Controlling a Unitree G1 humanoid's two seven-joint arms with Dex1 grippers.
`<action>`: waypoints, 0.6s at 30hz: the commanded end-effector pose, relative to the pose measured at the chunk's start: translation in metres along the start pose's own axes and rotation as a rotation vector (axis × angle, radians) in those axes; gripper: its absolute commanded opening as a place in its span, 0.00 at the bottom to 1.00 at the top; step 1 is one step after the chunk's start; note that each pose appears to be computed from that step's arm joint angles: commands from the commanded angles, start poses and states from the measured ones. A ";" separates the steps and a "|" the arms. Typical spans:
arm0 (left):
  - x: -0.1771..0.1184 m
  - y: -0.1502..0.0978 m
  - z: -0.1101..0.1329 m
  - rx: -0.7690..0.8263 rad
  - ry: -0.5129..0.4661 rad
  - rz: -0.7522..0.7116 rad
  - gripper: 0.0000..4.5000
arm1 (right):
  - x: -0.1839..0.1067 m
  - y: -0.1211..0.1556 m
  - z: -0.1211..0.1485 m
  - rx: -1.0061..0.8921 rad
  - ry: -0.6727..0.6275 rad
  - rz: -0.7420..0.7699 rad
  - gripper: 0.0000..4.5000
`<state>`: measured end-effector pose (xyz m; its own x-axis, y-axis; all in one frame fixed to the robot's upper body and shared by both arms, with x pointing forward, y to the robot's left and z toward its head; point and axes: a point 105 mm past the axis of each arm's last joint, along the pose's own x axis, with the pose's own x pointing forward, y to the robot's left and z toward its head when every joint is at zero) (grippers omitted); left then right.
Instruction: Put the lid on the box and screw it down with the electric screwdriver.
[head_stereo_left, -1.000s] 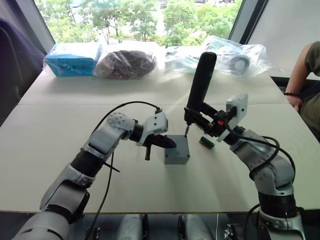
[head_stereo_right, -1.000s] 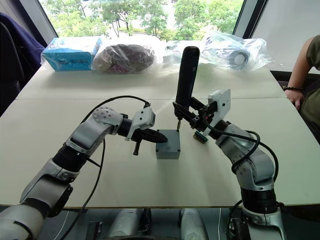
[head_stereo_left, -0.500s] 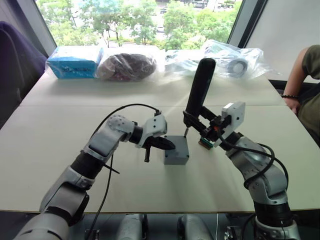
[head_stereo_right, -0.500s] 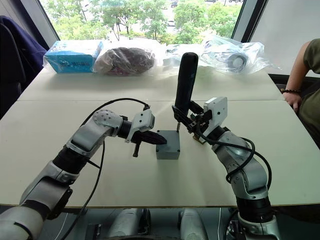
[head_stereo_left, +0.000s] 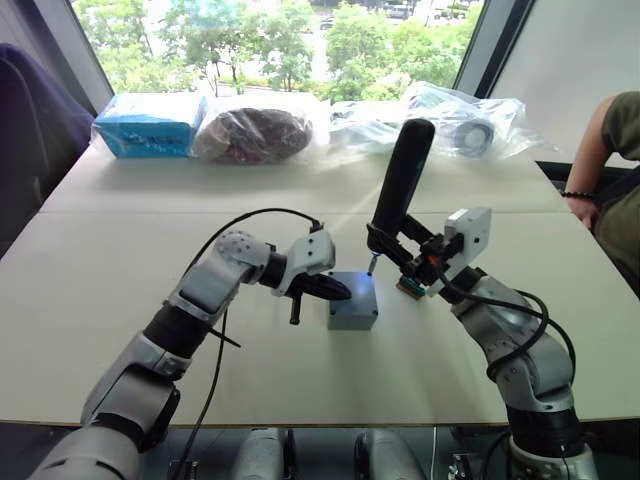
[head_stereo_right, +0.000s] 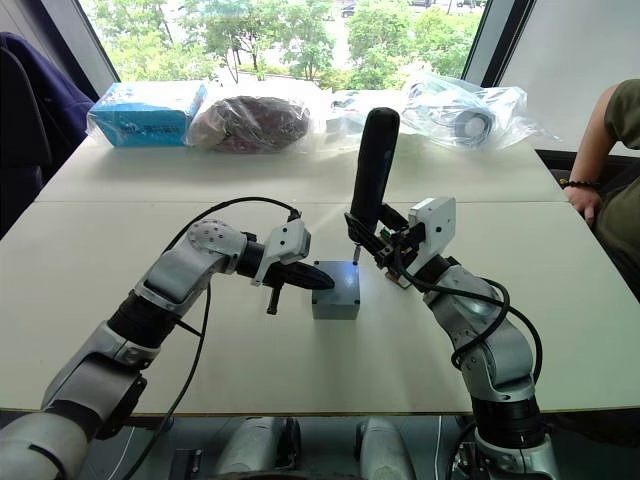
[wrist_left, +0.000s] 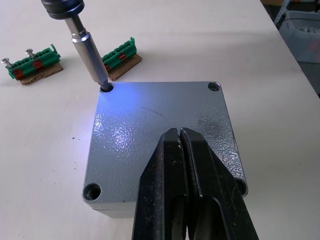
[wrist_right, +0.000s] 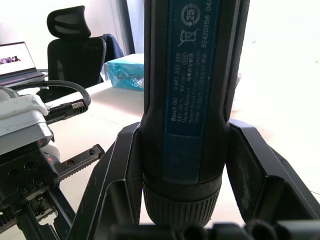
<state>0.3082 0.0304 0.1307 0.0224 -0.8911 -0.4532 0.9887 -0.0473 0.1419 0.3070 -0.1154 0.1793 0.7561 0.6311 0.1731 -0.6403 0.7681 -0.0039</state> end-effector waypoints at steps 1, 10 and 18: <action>0.003 -0.002 -0.007 -0.007 0.023 -0.002 0.00 | -0.005 0.001 -0.030 0.049 0.122 -0.001 0.40; 0.004 -0.002 -0.012 -0.010 0.032 -0.007 0.00 | 0.002 -0.002 0.026 -0.025 0.014 0.025 0.40; -0.008 0.012 0.013 -0.106 -0.146 0.043 0.00 | 0.001 -0.023 0.140 0.053 -0.146 0.029 0.40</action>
<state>0.3133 0.0292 0.1341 0.0281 -0.9236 -0.3824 0.9958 -0.0074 0.0910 0.3139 -0.1363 0.2913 0.7289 0.6396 0.2443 -0.6603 0.7510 0.0038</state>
